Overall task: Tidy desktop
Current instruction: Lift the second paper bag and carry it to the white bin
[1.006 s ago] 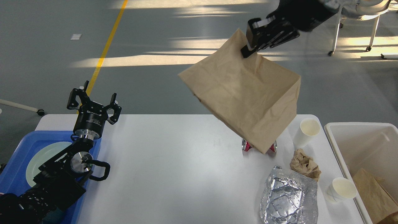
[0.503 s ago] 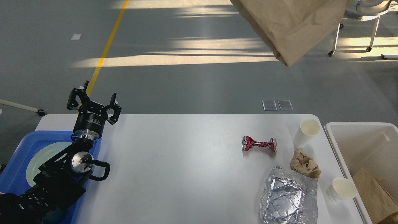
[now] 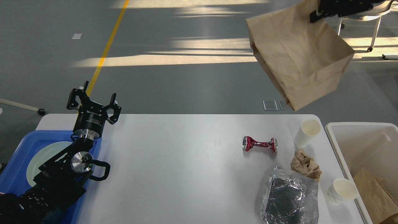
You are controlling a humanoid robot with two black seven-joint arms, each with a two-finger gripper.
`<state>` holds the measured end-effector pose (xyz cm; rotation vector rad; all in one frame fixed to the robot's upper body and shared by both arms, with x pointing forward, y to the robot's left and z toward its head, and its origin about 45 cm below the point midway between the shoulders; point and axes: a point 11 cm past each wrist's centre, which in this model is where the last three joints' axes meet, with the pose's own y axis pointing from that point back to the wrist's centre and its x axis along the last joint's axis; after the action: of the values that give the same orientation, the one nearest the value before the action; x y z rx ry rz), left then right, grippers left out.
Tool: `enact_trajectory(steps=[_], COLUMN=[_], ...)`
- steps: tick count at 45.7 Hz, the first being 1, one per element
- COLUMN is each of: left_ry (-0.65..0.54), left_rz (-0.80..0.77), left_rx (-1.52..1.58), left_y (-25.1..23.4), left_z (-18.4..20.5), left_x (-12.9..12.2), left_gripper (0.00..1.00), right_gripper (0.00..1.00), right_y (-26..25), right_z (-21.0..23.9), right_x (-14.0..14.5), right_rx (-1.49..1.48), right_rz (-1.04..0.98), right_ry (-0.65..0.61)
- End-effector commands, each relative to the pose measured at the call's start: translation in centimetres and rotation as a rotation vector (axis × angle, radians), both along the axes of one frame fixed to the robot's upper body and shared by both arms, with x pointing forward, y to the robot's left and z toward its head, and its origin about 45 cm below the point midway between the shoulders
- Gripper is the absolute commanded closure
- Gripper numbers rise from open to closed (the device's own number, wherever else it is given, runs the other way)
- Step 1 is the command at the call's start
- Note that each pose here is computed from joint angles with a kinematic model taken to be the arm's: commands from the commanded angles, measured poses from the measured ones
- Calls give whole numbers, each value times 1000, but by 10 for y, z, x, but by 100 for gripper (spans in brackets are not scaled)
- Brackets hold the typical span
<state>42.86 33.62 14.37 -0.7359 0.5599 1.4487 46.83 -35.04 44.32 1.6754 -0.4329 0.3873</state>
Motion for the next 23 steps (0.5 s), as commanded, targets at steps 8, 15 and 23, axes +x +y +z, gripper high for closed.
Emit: enact_trajectory(steps=[8,15,23], left_ry=[0,1,-1], left_rz=[0,-1,0], left_rx=[0,0,0], left_y=[0,0,0], left_z=[0,0,0], left_x=[0,0,0], left_gripper=[4,4,4], right_gripper=[100,100,100], right_y=[-120,-152,-177], right_z=[-115,-144,-169], right_x=[-19,-27,-40], right_rx=[-266,-378,-449], right_rz=[-208,-209,-218], right_ry=[104,51,37])
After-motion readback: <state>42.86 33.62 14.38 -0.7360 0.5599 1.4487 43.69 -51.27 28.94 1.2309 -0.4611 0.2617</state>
